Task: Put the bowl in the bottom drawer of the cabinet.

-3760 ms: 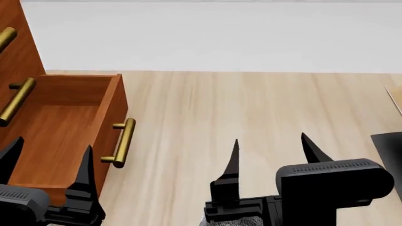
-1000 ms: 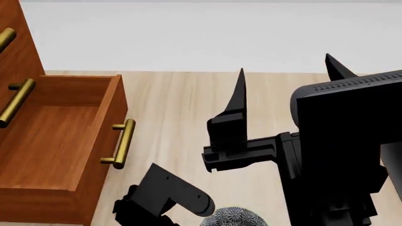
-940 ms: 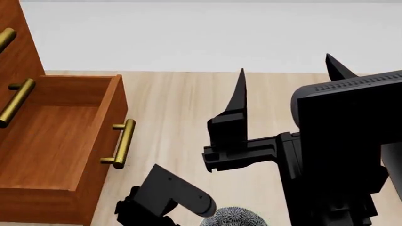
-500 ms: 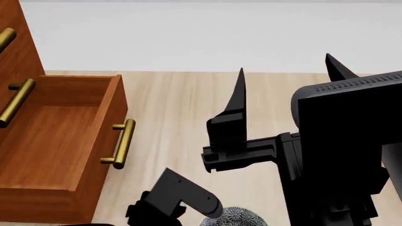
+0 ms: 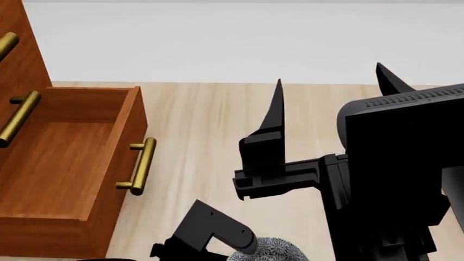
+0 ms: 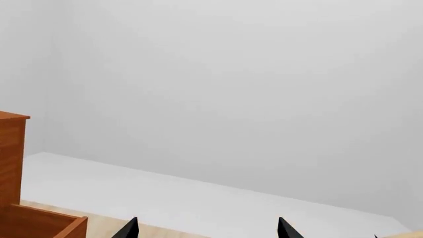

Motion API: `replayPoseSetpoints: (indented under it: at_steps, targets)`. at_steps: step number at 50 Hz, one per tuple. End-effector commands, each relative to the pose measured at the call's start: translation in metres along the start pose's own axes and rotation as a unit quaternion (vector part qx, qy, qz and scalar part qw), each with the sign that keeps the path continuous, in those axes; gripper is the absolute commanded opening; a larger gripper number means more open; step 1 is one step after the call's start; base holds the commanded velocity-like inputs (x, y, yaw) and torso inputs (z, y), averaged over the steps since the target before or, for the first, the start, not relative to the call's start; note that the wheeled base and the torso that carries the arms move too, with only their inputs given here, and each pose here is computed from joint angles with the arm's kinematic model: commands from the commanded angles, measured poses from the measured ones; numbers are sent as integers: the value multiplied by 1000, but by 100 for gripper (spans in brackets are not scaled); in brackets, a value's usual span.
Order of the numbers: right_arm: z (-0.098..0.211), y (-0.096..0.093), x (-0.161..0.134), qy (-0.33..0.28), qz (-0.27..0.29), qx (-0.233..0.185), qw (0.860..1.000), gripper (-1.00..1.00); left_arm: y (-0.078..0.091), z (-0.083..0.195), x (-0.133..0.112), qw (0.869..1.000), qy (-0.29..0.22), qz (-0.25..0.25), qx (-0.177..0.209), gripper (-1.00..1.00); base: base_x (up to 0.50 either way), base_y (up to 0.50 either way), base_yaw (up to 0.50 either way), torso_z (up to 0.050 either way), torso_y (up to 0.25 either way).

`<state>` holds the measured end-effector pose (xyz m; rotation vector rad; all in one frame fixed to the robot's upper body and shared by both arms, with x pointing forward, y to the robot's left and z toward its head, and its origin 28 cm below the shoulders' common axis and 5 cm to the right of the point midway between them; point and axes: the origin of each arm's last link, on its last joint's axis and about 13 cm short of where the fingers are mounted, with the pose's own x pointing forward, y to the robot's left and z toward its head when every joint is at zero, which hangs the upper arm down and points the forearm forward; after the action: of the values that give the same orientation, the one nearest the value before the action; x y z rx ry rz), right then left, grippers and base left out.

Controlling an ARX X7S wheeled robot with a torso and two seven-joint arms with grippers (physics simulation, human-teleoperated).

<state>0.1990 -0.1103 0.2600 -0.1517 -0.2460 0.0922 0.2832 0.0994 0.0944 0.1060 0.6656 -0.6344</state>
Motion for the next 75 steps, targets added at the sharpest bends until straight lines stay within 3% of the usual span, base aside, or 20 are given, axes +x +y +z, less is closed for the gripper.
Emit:
replayPoseSetpoints:
  at_steps: [1, 14, 23, 46, 75]
  targets:
    - [-1, 0, 0, 2, -1, 5, 1000, 100, -2, -6, 5, 1000, 3, -4, -8, -100, 0, 0, 0, 0, 0]
    - [0, -1, -1, 0, -3, 5, 1000, 100, -4, -2, -4, 1000, -13, -5, -10, -100, 0, 0, 0, 0, 0]
    - [0, -1, -2, -2, -5, 5, 1000, 100, -6, 5, -20, 998, -56, 19, 2, -100, 0, 0, 0, 0, 0]
    - [3, -3, -6, -6, -9, 8, 1000, 100, 0, 23, -50, 991, -118, 56, -32, -100, 0, 0, 0, 0, 0]
    - [3, -4, -5, -8, -9, 9, 1000, 100, 2, 32, -60, 988, -137, 67, -33, -100, 0, 0, 0, 0, 0]
